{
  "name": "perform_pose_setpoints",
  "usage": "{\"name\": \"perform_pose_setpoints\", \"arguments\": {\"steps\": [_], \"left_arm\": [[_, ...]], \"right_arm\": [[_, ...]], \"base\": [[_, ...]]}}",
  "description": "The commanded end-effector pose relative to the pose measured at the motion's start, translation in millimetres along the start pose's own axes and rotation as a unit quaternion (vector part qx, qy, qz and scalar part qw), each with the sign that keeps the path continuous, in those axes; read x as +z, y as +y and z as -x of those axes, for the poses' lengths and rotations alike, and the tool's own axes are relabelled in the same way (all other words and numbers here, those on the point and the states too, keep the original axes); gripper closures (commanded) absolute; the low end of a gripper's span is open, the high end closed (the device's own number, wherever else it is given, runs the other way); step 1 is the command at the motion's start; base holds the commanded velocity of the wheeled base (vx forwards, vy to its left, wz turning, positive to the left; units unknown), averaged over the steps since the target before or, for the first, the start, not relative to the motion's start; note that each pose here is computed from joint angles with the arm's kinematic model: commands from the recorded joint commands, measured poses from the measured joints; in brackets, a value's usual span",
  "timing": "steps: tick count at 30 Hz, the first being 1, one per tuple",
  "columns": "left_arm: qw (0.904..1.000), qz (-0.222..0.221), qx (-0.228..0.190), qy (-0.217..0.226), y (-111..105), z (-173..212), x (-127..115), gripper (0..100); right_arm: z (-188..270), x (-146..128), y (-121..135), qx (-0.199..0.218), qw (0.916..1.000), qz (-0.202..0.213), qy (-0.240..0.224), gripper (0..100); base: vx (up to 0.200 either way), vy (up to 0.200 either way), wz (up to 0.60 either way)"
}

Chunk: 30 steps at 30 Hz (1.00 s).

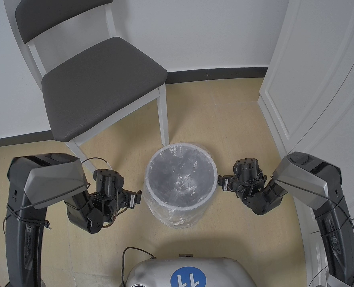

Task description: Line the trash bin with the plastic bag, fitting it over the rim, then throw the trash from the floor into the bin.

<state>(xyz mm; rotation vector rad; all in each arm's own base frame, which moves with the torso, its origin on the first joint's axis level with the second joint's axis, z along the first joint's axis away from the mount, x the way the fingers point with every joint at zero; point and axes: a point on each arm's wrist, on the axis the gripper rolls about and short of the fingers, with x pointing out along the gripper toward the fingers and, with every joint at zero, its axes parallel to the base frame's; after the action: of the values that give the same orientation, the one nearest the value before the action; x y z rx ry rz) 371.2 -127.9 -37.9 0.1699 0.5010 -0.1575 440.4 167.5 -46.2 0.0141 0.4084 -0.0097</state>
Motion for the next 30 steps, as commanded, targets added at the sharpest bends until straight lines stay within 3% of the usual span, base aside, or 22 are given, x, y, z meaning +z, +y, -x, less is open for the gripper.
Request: {"name": "perform_pose_setpoints", "arguments": {"steps": [1, 5, 7, 12, 14, 16, 20, 24, 30], "left_arm": [[0.9996, -0.022, 0.008, -0.018, 17, 27, 19, 0], [0.9994, -0.024, 0.008, -0.022, 18, 39, 23, 0], [0.9984, -0.027, -0.006, -0.049, 15, 72, 40, 0], [0.9908, -0.056, -0.079, -0.094, -1, 132, 58, 0], [0.9886, -0.063, -0.090, -0.103, -5, 143, 60, 0], [0.9855, -0.076, -0.099, -0.115, -10, 152, 63, 0], [0.9797, -0.085, -0.107, -0.147, -15, 165, 70, 0], [0.9768, -0.078, -0.082, -0.182, -13, 165, 76, 0], [0.9705, -0.074, -0.054, -0.223, -12, 167, 83, 0]], "right_arm": [[32, 34, -14, 0.027, 0.9994, 0.007, -0.021, 0], [47, 40, -17, 0.056, 0.9979, 0.012, -0.031, 0], [72, 49, -22, 0.096, 0.9940, 0.022, -0.048, 0], [111, 66, -29, 0.124, 0.9896, 0.043, -0.059, 0], [117, 69, -32, 0.126, 0.9893, 0.044, -0.059, 0], [116, 70, -38, 0.117, 0.9906, 0.053, -0.047, 0], [108, 74, -57, 0.083, 0.9936, 0.069, 0.032, 0], [90, 82, -70, 0.054, 0.9923, 0.059, 0.095, 0], [46, 76, -91, 0.015, 0.9934, 0.010, 0.114, 0]], "base": [[0.000, 0.000, 0.00], [0.000, 0.000, 0.00], [0.000, 0.000, 0.00], [0.000, 0.000, 0.00], [0.000, 0.000, 0.00], [0.000, 0.000, 0.00], [0.000, 0.000, 0.00], [0.000, 0.000, 0.00], [0.000, 0.000, 0.00]]}}
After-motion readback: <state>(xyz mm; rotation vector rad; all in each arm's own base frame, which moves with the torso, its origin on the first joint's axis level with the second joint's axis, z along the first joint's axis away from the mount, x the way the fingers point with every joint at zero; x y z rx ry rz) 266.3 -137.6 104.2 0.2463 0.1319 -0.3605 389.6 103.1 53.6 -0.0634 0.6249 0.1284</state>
